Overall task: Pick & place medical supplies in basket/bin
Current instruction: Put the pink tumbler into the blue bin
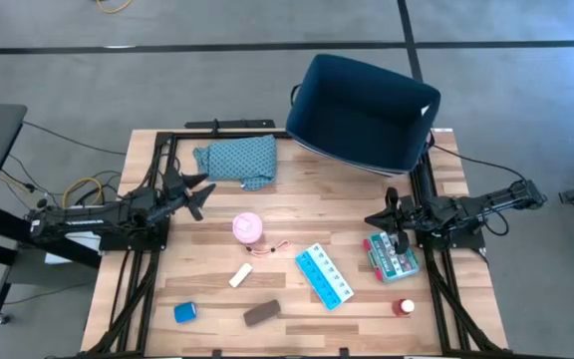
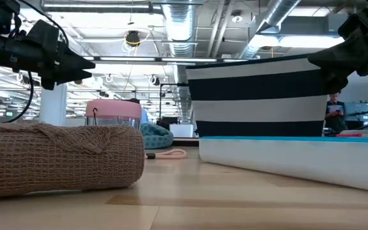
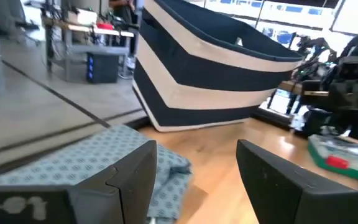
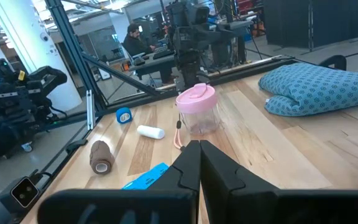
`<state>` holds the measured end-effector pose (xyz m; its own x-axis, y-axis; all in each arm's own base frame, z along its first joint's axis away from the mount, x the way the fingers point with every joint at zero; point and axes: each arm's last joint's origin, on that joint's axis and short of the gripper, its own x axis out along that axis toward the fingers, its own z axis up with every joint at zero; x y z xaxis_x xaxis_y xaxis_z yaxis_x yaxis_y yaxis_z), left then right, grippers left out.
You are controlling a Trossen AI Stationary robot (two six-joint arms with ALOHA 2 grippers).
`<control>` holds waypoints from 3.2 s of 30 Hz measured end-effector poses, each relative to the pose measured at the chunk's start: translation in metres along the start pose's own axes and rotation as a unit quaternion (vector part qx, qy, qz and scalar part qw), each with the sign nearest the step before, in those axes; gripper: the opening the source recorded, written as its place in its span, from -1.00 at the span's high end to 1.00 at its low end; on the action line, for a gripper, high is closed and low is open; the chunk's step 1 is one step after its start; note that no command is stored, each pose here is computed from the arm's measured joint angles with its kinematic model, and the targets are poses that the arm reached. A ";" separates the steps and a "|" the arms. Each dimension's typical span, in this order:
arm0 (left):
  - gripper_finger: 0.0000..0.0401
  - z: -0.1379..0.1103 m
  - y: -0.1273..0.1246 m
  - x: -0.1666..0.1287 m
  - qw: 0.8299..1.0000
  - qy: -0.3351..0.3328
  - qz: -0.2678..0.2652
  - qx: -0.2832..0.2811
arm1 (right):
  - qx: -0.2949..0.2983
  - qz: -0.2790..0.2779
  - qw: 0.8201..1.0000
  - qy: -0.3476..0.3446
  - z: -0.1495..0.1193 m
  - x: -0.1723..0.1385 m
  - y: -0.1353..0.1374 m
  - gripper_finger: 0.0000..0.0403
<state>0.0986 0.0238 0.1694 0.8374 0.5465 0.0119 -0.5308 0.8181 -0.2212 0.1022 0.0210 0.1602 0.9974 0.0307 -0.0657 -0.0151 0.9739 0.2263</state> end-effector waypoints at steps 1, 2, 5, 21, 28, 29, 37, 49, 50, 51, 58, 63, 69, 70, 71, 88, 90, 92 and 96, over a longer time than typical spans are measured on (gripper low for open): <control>-0.05 0.000 0.000 0.000 1.000 0.002 -0.005 -0.011 | 0.000 0.000 1.000 0.000 0.000 0.000 0.000 1.00; -0.05 -0.001 -0.001 0.000 1.000 0.008 -0.015 -0.023 | 0.000 0.000 1.000 0.000 0.000 0.000 0.000 1.00; -0.05 -0.004 -0.004 -0.001 0.995 0.039 -0.074 -0.060 | 0.000 0.000 1.000 0.000 0.000 0.000 0.000 1.00; -0.05 -0.009 -0.011 -0.002 0.982 0.081 -0.123 -0.121 | 0.000 0.000 1.000 0.000 0.000 0.000 0.000 1.00; -0.05 -0.008 -0.007 -0.001 0.992 0.050 -0.054 -0.106 | 0.006 -0.022 0.999 -0.027 0.004 0.000 -0.001 1.00; -0.05 -0.007 -0.007 -0.001 0.992 0.049 -0.051 -0.104 | 0.012 -0.048 0.998 -0.048 0.008 0.000 -0.002 1.00; -0.05 -0.007 -0.005 0.000 0.994 0.033 -0.011 -0.105 | -0.007 -0.112 0.970 -0.216 0.048 -0.010 -0.003 1.00; -0.05 -0.008 -0.007 -0.001 0.986 0.053 -0.051 -0.150 | 0.082 -0.084 0.942 -0.315 0.065 -0.019 -0.003 1.00; -0.05 -0.008 -0.007 -0.001 0.985 0.052 -0.047 -0.156 | 0.083 -0.084 0.942 -0.315 0.065 -0.019 -0.003 1.00; -0.05 -0.008 -0.007 -0.001 0.985 0.051 -0.045 -0.157 | 0.086 -0.083 0.941 -0.316 0.065 -0.019 -0.003 1.00; -0.05 -0.007 -0.006 0.000 0.991 0.042 -0.028 -0.121 | 0.138 -0.016 0.941 -0.308 0.065 -0.018 0.000 1.00; -0.05 -0.007 -0.008 -0.001 0.992 0.052 -0.064 -0.094 | 0.102 0.099 0.937 -0.319 0.070 -0.022 0.009 1.00; -0.05 -0.005 -0.013 -0.002 0.983 0.062 -0.144 -0.101 | 0.064 0.116 0.941 -0.312 0.069 -0.021 0.013 1.00; -0.05 -0.003 -0.014 -0.002 0.983 0.051 -0.151 -0.096 | 0.050 0.112 0.942 -0.312 0.070 -0.021 0.013 1.00; -0.05 -0.001 -0.015 -0.002 0.983 0.039 -0.155 -0.092 | 0.036 0.110 0.943 -0.312 0.071 -0.020 0.014 1.00; -0.05 0.014 -0.017 -0.003 0.984 -0.046 -0.167 -0.046 | -0.132 0.035 0.984 -0.111 0.168 0.043 0.076 1.00; -0.05 0.013 -0.016 -0.003 0.987 -0.041 -0.150 -0.044 | -0.133 0.012 0.988 -0.078 0.165 0.058 0.081 1.00; -0.05 0.010 -0.015 -0.002 0.990 -0.031 -0.135 -0.040 | -0.147 -0.004 0.988 -0.052 0.156 0.074 0.083 1.00; -0.05 0.005 -0.013 -0.001 0.992 -0.004 -0.121 -0.033 | -0.194 -0.021 0.980 -0.047 0.149 0.097 0.085 1.00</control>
<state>0.1038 0.0131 0.1767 0.9378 0.3376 0.0807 -0.3046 0.9119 -0.2749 0.2081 0.0737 0.3179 0.9995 -0.0148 0.0272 0.0191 0.9864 -0.1633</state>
